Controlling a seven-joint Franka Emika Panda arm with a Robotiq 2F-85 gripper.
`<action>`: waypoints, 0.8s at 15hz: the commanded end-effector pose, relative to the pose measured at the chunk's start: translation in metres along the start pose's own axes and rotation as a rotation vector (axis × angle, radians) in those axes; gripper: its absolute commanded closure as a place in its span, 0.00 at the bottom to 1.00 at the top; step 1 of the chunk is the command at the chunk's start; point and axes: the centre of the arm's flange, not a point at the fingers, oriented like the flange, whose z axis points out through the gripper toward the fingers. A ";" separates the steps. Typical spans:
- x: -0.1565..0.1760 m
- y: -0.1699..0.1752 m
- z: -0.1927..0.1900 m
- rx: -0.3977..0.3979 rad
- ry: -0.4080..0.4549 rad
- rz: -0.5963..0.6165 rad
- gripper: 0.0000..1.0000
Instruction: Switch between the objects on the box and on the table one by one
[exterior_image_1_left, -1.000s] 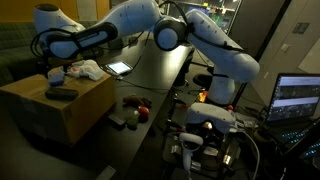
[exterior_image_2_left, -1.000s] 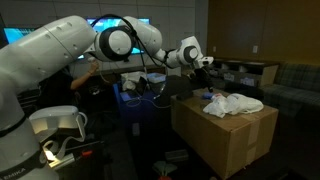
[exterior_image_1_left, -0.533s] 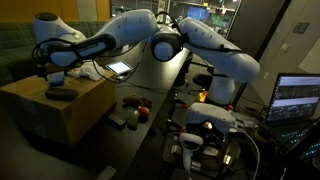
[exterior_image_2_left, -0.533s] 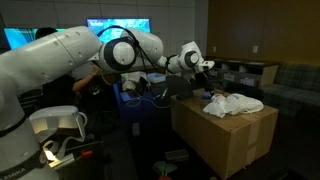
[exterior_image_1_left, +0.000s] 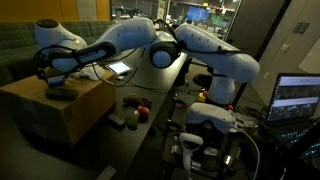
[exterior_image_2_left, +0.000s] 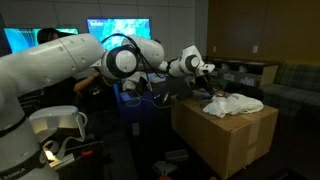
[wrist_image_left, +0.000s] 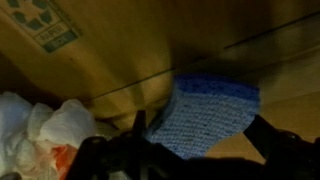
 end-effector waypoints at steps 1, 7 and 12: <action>0.028 -0.029 0.016 -0.008 0.018 0.011 0.27; 0.029 -0.028 0.012 -0.015 0.022 -0.002 0.58; 0.030 -0.023 -0.003 -0.014 0.007 -0.031 0.70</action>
